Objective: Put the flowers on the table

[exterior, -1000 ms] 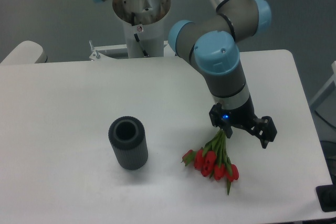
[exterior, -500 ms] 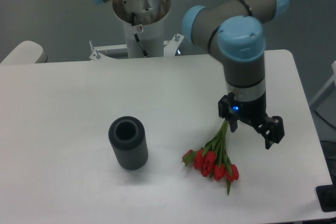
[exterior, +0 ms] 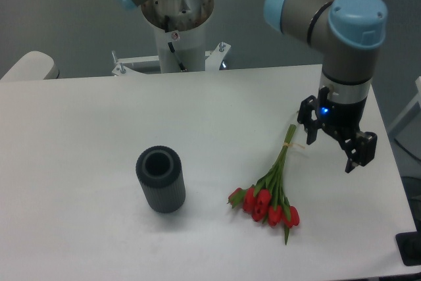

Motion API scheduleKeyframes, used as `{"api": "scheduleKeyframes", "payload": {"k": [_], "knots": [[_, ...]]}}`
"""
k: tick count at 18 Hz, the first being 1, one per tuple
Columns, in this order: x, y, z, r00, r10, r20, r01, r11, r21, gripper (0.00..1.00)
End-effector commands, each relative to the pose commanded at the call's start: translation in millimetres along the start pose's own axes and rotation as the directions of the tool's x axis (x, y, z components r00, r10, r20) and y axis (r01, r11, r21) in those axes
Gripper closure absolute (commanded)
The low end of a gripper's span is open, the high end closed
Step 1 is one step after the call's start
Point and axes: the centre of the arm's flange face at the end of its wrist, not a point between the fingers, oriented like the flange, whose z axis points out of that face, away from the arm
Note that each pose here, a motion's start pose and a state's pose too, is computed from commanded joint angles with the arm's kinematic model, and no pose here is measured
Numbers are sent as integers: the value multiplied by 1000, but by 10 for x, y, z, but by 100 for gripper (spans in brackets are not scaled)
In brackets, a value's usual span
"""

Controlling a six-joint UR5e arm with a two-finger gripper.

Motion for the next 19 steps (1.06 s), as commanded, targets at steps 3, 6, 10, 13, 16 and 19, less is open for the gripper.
{"api": "scheduleKeyframes", "payload": {"k": [3, 6, 10, 13, 16, 19], "knots": [[5, 18, 11, 1000, 0, 0, 0, 1000, -17, 0], [10, -11, 11, 1000, 5, 1, -5, 1000, -17, 0], [13, -32, 15, 1000, 0, 3, 0, 1000, -17, 0], [23, -49, 43, 1000, 1, 2, -1, 1000, -16, 0], [19, -50, 36, 1000, 2, 3, -2, 1000, -16, 0], [23, -49, 43, 1000, -21, 2, 21, 1000, -16, 0]]}}
